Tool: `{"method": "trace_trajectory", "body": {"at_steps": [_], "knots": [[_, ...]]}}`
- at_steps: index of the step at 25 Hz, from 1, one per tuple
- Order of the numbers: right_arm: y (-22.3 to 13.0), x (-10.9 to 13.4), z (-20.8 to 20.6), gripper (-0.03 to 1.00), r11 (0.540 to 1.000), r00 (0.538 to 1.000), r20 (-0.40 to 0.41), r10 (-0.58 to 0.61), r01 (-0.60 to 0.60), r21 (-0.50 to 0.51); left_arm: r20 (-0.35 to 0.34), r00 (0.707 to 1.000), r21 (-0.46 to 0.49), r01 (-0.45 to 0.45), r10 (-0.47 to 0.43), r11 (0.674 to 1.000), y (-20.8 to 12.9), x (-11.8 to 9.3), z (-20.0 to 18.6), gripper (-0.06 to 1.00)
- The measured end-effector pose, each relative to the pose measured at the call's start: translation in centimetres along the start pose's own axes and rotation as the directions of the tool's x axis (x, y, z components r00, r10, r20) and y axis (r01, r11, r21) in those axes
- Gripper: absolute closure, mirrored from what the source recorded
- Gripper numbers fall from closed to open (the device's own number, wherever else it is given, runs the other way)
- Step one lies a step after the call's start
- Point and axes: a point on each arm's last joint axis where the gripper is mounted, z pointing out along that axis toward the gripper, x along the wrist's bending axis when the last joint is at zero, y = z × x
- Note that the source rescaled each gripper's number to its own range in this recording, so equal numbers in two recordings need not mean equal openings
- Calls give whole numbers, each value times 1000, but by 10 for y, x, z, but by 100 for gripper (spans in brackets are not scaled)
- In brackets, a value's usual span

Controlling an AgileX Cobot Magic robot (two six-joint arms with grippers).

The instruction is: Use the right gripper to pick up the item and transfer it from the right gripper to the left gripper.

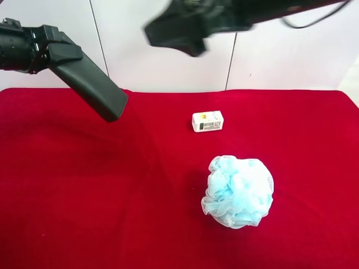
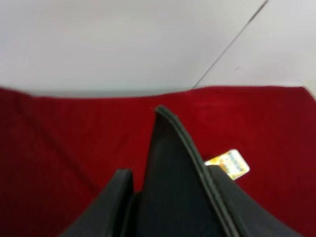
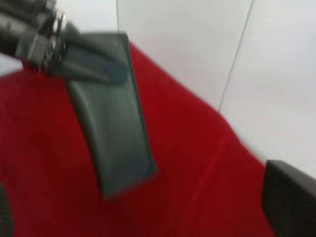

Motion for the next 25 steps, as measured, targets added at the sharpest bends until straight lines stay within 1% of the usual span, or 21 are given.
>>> {"method": "trace_trajectory", "body": {"at_steps": [1, 3, 4, 5, 7, 9, 10, 12, 17, 22, 25], "knots": [[-4, -2, -8, -3, 999, 1000, 1, -7, 7, 47, -5, 1000, 10, -2, 2, 1000, -1, 1, 0, 94], [-11, -4, -24, -3, 989, 1000, 28, -1, -3, 149, -19, 1000, 38, -16, 17, 999, -3, 2, 0, 94], [-15, -4, -31, -3, 979, 999, 44, 19, -27, 203, -25, 1000, 53, -15, 16, 998, -5, 2, 0, 94], [-19, -4, -40, -3, 966, 998, 68, 11, -28, 257, -33, 999, 74, -17, 19, 997, -7, 3, 0, 94], [-24, -5, -59, -3, 942, 990, 139, 15, -60, 330, -51, 998, 124, -22, 29, 992, -11, 5, -1, 94], [-26, -5, -79, -3, 925, 981, 196, 10, -83, 370, -72, 997, 175, -3, 16, 984, -16, 7, -2, 94], [-28, -4, -89, -3, 921, 975, 220, 12, -96, 377, -81, 996, 207, -4, 21, 978, -18, 8, -3, 94], [-34, 1, -107, -3, 920, 969, 244, 22, -115, 375, -103, 995, 266, 26, 2, 964, -24, 10, -4, 94], [-70, 20, -138, -3, 913, 961, 266, 81, -179, 367, -167, 986, 401, 64, 5, 914, -36, 15, -10, 94], [-114, 38, -158, -3, 899, 940, 298, 167, -269, 344, -234, 972, 482, 120, -4, 868, -44, 19, -15, 94], [-135, 48, -172, -3, 889, 920, 320, 225, -328, 320, -245, 969, 510, 141, -14, 848, -47, 19, -17, 94]]}}
